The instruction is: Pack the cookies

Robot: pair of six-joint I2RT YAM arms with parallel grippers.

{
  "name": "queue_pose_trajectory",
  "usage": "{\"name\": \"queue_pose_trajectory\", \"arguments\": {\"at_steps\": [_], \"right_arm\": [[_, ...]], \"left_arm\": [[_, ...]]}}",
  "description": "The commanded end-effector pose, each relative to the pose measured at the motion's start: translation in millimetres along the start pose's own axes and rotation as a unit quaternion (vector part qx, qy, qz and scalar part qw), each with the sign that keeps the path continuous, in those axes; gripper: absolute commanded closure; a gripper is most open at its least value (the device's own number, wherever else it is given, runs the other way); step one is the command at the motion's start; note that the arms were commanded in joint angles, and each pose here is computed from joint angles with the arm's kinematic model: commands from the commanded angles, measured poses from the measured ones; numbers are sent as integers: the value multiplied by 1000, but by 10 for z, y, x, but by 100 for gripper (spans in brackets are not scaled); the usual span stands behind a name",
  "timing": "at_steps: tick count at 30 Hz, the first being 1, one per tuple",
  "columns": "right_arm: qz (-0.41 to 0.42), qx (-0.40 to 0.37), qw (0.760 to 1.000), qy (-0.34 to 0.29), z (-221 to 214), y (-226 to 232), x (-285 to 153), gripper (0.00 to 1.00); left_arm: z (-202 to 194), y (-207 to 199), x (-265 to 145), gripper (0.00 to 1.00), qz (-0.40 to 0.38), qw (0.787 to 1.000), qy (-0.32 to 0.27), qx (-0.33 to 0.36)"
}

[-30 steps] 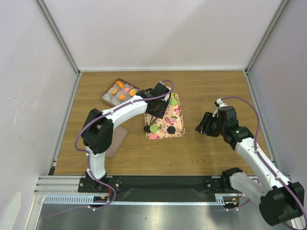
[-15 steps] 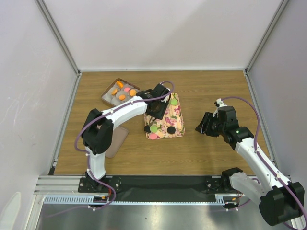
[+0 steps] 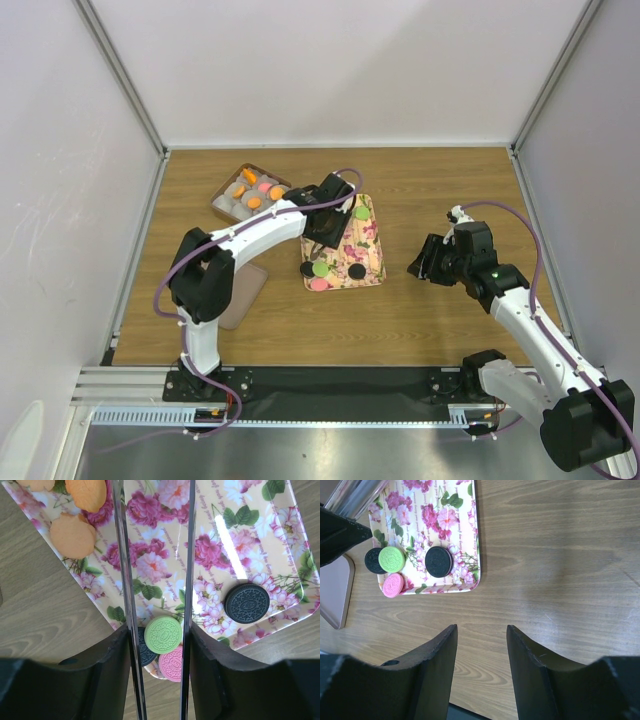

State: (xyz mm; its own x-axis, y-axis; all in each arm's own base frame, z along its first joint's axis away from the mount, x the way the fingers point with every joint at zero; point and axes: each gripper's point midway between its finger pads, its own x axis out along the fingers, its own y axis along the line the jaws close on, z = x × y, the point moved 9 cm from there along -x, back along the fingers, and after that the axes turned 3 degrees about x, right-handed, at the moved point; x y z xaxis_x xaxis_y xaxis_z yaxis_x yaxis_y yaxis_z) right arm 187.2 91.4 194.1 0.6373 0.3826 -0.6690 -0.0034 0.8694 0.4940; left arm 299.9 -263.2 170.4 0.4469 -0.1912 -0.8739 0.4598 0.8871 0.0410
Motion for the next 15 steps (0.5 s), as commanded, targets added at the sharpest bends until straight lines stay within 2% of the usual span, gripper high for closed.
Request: {"name": "queue_pose_trajectory", "arguments": {"at_steps": [1,15], "right_arm": [[7,-9,1000,-15,43,21,-27,50],[6,-6,1000,-15,43,19,-28,50]], "left_arm": [[173,-49,-100,51,-5,1000,-30,9],[125,-70,3,51,9,1000,-18,16]]}}
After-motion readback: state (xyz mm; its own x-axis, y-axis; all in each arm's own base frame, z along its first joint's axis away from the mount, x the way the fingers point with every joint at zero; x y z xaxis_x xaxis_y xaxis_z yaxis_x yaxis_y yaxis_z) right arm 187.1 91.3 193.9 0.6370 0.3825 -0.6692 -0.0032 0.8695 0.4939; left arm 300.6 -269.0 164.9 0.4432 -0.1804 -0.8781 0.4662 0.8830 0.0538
